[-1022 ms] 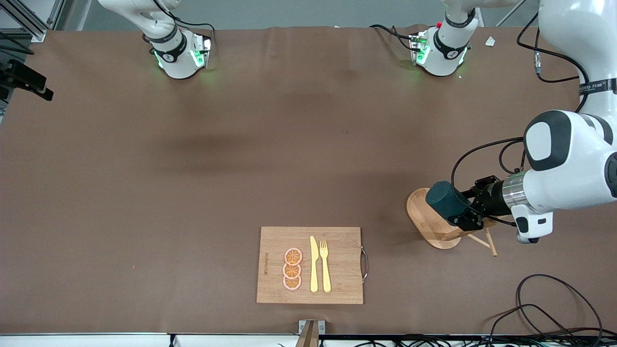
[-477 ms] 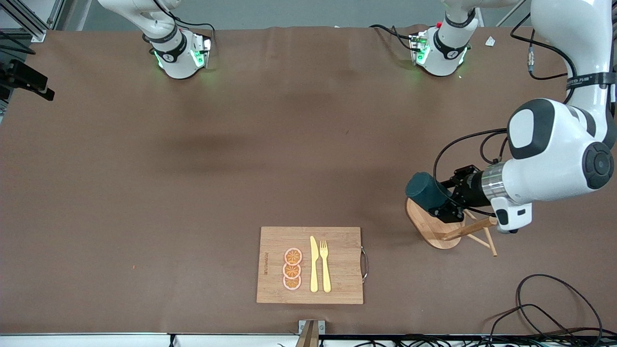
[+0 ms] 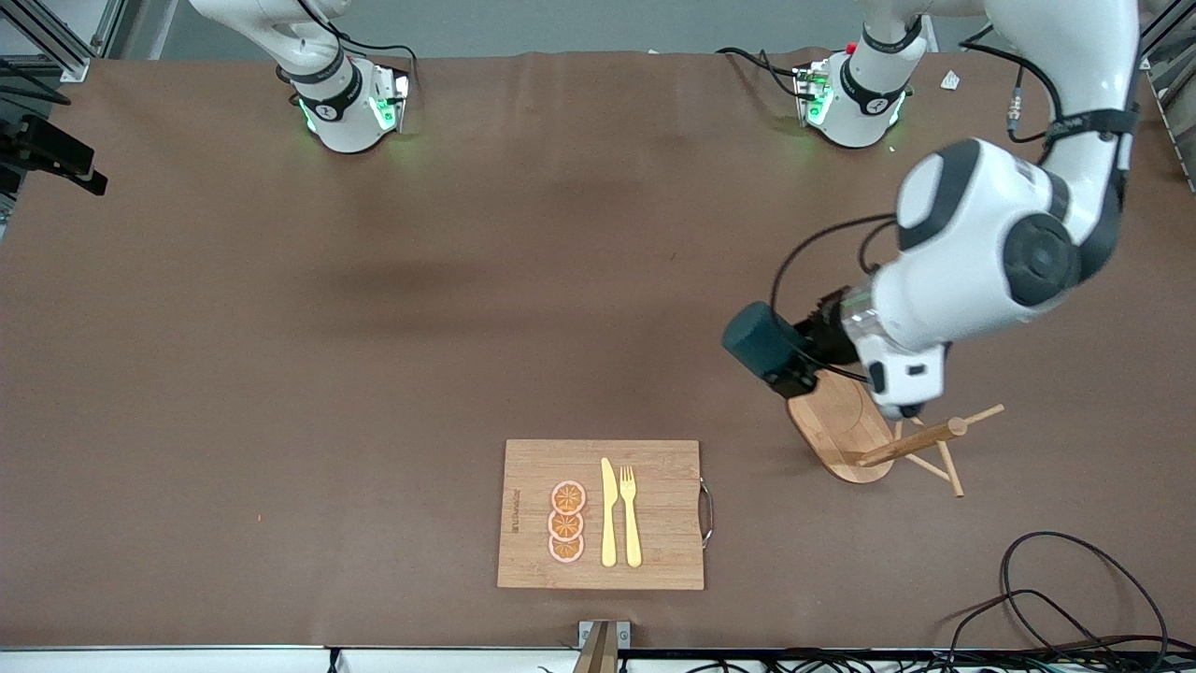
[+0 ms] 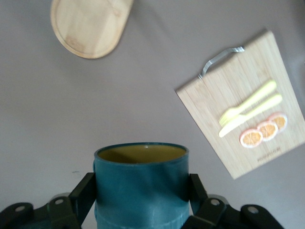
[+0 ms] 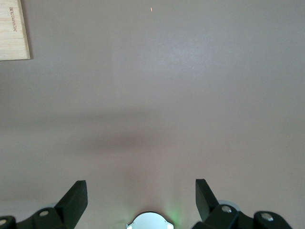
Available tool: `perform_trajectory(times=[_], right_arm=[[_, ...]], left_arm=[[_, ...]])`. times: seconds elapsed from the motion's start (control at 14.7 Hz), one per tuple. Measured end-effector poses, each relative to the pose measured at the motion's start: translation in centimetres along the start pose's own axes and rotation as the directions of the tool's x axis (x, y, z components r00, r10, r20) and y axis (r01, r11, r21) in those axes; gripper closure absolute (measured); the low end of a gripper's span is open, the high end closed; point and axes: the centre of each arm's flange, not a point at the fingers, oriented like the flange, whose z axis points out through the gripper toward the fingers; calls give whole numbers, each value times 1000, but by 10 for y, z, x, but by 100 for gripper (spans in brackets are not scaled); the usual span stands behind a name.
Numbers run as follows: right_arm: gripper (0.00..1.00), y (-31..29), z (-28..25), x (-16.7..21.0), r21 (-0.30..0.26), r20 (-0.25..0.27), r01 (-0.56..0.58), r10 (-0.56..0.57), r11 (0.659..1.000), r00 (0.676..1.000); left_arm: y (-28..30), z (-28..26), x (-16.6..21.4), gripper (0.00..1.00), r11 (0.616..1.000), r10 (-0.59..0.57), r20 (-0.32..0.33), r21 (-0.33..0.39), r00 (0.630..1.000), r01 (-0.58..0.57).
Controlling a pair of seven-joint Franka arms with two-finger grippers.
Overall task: Transfer cup from left to right arm and place
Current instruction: 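Lift the teal mug off the stand with the left gripper, then carry the mug to mid-table with the left gripper while the right gripper approaches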
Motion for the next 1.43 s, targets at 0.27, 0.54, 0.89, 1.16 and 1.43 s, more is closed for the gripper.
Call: perform_trajectory(times=[0.27,0.54,0.89,1.16,1.43], right_arm=[[0,0,-1,1,0,-7,-1,1,1000,1000],[0,3,13,14,-2,10,-7,7,1000,1000],[0,12,44,43,-9,27,-26,27,1000,999],[0,25,78,66,-14,70,-49,50,999,996],[0,41,96,80,-18,75,-70,71,997,995]], left_arm=[[23,8,-100,17,989,146,-147,-16,978,-150],[31,21,-199,17,952,281,-291,-36,914,-304],[10,61,-330,17,846,483,-499,54,719,-531],[-4,117,-389,17,759,561,-645,151,519,-633],[-11,189,-419,17,686,541,-784,202,305,-699]])
